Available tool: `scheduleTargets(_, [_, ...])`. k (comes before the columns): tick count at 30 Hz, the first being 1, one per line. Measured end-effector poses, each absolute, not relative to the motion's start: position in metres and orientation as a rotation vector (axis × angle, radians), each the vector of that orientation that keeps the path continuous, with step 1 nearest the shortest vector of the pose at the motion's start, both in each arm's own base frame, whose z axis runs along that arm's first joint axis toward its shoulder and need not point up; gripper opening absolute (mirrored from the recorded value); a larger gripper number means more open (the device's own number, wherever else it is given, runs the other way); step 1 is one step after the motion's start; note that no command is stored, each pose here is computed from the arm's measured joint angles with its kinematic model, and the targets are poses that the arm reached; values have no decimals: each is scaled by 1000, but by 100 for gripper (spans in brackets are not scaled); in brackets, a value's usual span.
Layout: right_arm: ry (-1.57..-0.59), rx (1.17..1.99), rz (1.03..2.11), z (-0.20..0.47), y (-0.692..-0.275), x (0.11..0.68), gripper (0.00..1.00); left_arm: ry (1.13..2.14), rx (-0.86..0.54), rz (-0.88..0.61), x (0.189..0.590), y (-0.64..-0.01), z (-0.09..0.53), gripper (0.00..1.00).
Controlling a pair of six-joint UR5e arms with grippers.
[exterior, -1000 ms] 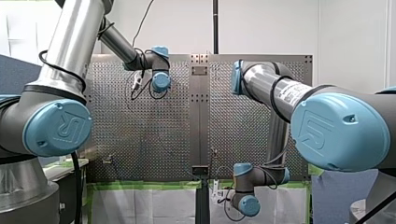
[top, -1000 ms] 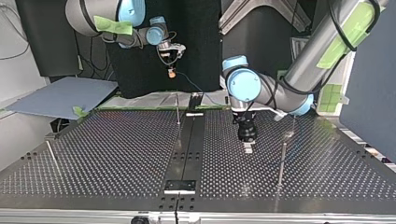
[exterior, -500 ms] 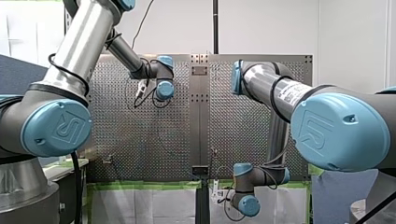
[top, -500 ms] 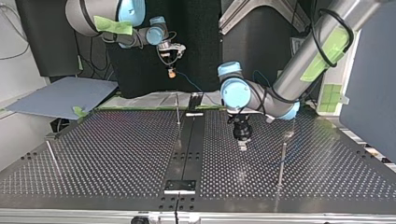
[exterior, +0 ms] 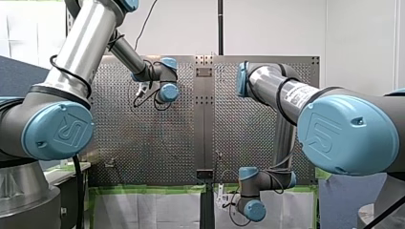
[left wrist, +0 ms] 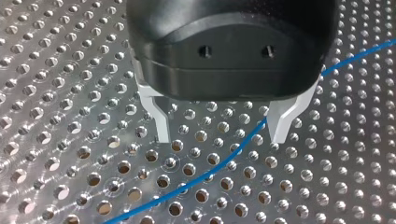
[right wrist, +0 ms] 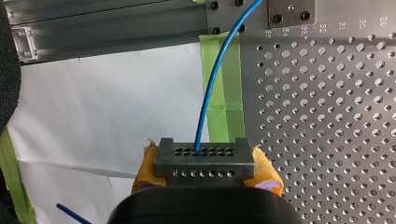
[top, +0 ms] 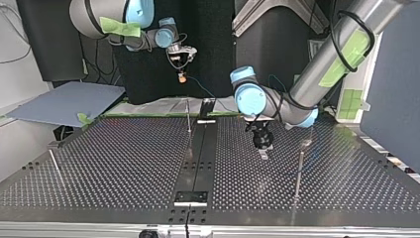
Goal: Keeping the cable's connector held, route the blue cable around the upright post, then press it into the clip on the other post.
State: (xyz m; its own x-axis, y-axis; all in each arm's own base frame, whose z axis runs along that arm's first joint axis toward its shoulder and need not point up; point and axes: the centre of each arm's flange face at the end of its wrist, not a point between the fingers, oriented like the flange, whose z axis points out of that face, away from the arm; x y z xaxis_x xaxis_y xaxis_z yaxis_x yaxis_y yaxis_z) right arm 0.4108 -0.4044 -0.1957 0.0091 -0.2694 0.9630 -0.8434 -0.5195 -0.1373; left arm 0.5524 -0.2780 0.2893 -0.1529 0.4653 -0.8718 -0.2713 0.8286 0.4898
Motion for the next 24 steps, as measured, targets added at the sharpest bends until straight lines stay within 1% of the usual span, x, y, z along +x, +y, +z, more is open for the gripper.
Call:
scheduleTargets(5, [-1144,1795,1544,-195,-405,411,0,1598,193,684,554,-276,289,99])
scheduleTargets(15, [-1147,1786,1555,-195,-406,411,0,1619,205,745,561,-260,285,99])
scheduleTargets(24, [-1149,1784,1555,-195,-407,411,0,1686,282,771,571,-272,251,99])
